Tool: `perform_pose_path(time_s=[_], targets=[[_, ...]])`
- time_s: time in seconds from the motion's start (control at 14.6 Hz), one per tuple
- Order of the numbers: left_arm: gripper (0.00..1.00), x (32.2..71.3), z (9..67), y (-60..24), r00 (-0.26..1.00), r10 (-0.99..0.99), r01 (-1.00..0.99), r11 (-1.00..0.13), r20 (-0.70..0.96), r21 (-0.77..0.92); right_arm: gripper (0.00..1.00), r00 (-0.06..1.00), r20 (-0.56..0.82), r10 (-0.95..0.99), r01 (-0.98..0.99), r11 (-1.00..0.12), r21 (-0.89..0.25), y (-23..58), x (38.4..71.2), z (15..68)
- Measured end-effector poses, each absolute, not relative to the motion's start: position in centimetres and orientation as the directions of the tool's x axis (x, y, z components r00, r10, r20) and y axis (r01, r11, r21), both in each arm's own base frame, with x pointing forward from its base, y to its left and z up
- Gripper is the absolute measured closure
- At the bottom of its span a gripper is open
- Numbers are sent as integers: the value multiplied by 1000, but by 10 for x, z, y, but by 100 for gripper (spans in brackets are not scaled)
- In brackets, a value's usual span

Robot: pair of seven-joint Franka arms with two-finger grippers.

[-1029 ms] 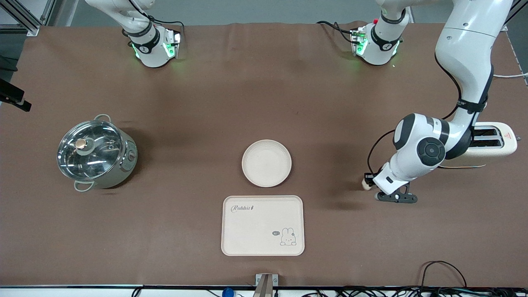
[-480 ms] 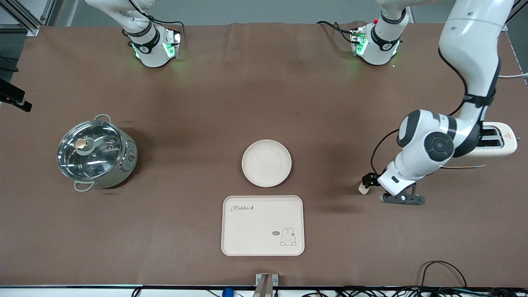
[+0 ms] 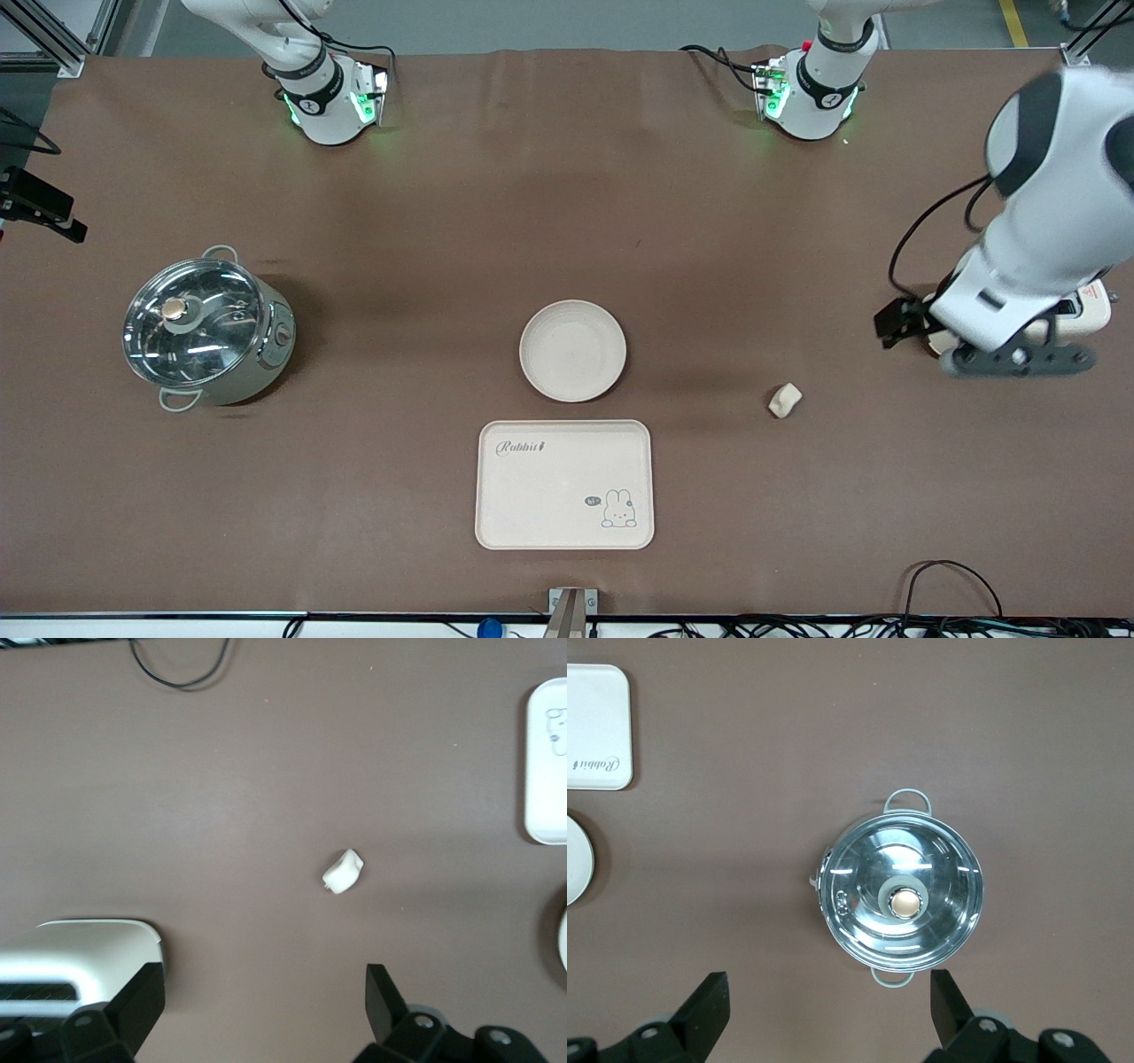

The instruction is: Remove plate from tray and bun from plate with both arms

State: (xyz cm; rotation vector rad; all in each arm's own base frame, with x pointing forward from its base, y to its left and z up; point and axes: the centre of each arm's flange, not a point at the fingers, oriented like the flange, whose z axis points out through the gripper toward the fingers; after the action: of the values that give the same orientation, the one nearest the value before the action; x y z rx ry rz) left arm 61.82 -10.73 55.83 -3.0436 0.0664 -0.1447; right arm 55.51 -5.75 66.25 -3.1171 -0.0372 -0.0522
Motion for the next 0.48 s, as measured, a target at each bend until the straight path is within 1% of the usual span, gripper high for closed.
perform_pose_path(time_s=[0.21, 0.48], targets=[[0, 595, 593, -100, 996, -34, -26, -995, 86, -97, 0, 1000, 29, -1, -1, -1000, -23, -71, 555, 659], [0, 583, 611, -74, 996, -46, -39, -995, 73, -95, 0, 1000, 26, -6, -5, -1000, -24, -70, 556, 658]])
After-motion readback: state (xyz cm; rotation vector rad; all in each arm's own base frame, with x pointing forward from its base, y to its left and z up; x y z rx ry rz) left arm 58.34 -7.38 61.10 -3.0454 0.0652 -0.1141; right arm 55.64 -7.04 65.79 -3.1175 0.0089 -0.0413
